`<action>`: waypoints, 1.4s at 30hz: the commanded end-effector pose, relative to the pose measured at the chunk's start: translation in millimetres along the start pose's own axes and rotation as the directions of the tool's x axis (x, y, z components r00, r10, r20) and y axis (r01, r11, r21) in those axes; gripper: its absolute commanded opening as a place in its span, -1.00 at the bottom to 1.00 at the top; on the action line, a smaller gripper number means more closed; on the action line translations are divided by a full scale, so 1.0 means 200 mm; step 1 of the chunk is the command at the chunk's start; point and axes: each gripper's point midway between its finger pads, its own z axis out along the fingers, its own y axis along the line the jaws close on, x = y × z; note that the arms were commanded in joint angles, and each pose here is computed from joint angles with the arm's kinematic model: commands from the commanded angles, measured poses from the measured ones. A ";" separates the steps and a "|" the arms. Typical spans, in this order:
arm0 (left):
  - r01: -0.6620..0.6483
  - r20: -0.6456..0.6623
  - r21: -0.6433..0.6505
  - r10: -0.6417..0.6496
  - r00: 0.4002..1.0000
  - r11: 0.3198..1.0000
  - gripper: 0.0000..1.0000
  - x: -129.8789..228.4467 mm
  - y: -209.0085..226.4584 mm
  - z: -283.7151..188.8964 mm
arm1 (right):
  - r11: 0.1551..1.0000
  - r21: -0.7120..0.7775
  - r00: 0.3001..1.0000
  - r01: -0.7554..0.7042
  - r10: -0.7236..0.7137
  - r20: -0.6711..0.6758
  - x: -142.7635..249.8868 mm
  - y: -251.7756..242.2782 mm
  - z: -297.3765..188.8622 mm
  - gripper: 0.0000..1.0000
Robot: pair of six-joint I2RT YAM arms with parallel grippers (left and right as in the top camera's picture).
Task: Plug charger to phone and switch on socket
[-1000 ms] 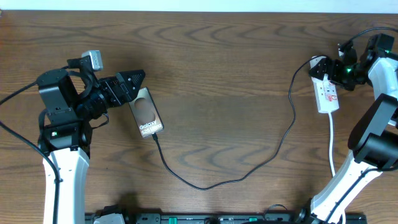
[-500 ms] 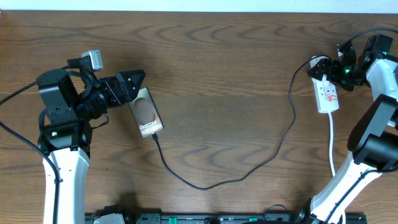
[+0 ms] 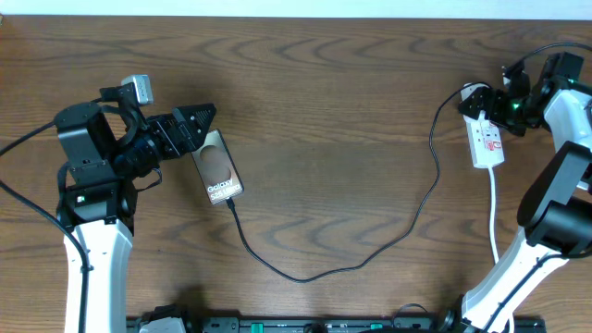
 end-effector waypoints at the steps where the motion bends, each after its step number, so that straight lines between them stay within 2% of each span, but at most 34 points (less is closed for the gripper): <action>1: -0.021 0.006 0.001 0.021 1.000 1.000 0.91 -0.01 -0.01 -0.01 | 0.998 -0.052 0.999 -0.042 0.042 0.003 0.03 0.06 -0.08 0.97; 9: -0.021 0.006 0.001 0.021 1.000 1.000 0.90 -0.01 -0.01 -0.01 | 0.993 0.112 0.995 -0.046 0.035 0.095 -0.02 -0.04 -0.38 0.98; 17: -0.021 0.006 0.001 0.021 1.000 1.000 0.90 -0.01 0.00 -0.01 | 0.951 0.298 0.992 -0.080 0.046 0.120 0.06 -0.08 -0.68 0.99; 26: -0.021 0.006 0.001 0.021 1.000 1.000 0.90 -0.01 0.00 -0.01 | 0.940 0.285 0.973 -0.185 0.135 0.188 0.12 0.04 -0.88 0.99; 42: -0.021 0.006 0.001 0.021 1.000 1.000 0.90 -0.01 0.00 -0.01 | 0.940 0.286 0.973 -0.185 0.134 0.186 0.13 0.04 -0.88 0.99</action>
